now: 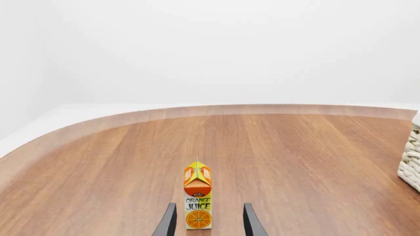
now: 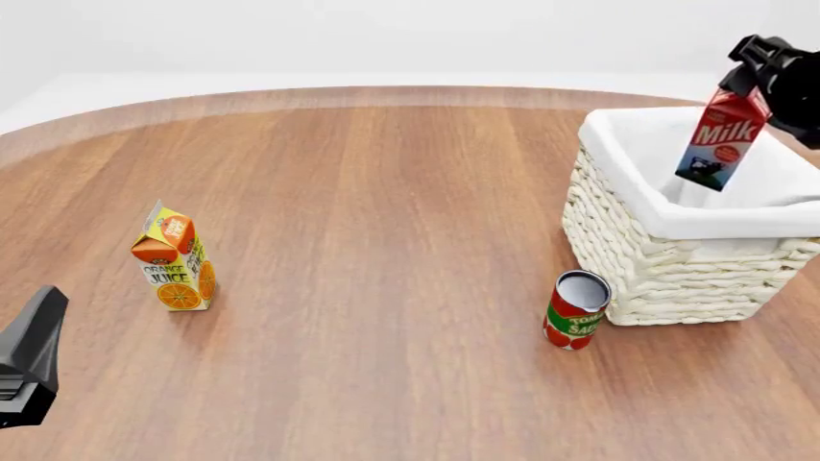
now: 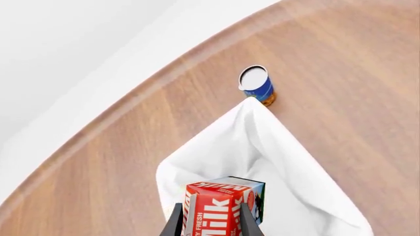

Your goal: Pick the milk and place it in the basket.

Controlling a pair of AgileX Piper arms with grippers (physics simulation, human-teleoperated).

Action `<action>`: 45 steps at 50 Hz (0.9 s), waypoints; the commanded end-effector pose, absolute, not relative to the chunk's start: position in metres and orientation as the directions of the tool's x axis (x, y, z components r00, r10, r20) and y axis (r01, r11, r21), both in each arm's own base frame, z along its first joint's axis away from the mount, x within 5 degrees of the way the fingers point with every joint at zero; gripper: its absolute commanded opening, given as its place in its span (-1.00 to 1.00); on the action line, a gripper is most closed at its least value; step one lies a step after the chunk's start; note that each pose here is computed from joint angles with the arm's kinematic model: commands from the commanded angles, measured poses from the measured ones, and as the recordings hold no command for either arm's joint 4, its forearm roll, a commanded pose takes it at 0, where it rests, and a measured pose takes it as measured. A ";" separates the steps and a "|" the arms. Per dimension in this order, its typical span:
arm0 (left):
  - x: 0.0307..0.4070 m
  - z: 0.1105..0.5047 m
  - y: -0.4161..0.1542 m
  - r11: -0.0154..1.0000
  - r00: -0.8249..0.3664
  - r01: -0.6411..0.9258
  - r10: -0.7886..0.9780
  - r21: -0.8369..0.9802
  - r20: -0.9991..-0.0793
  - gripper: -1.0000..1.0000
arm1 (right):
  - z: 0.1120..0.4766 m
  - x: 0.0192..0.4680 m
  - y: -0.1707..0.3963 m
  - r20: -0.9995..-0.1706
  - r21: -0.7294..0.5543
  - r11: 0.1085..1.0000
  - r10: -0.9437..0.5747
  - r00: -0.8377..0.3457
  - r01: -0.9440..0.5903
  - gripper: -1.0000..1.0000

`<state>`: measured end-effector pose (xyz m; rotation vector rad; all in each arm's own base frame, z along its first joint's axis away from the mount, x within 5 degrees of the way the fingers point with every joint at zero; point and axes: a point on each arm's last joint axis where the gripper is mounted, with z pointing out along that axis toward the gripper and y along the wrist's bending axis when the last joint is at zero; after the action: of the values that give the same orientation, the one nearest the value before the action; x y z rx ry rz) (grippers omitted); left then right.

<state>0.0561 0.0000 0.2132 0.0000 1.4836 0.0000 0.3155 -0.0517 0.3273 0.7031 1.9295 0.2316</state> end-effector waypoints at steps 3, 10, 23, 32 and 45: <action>0.056 0.213 0.000 1.000 0.087 0.000 0.000 0.000 -0.996 1.00 | 0.330 0.319 -0.053 -0.769 0.472 0.804 0.576 -0.277 0.363 -1.00; 0.056 0.213 0.000 1.000 0.087 0.000 0.000 0.000 -0.996 1.00 | 0.321 0.321 -0.052 -0.764 0.471 0.803 0.578 -0.287 0.366 -1.00; 0.056 0.213 0.000 1.000 0.087 0.000 0.000 0.000 -0.996 1.00 | 0.311 0.326 -0.051 -0.758 0.471 0.802 0.581 -0.298 0.368 -1.00; 0.056 0.213 0.000 1.000 0.087 0.000 0.000 0.000 -0.996 1.00 | 0.305 0.331 -0.051 -0.754 0.472 0.801 0.583 -0.302 0.369 -1.00; 0.056 0.213 0.000 1.000 0.087 0.000 0.000 0.000 -0.996 1.00 | 0.297 0.336 -0.053 -0.754 0.464 0.803 0.580 -0.309 0.375 -1.00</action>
<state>0.0561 0.0000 0.2132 0.0000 1.4836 0.0000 0.3319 -0.0526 0.2932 0.7137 1.9666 0.2313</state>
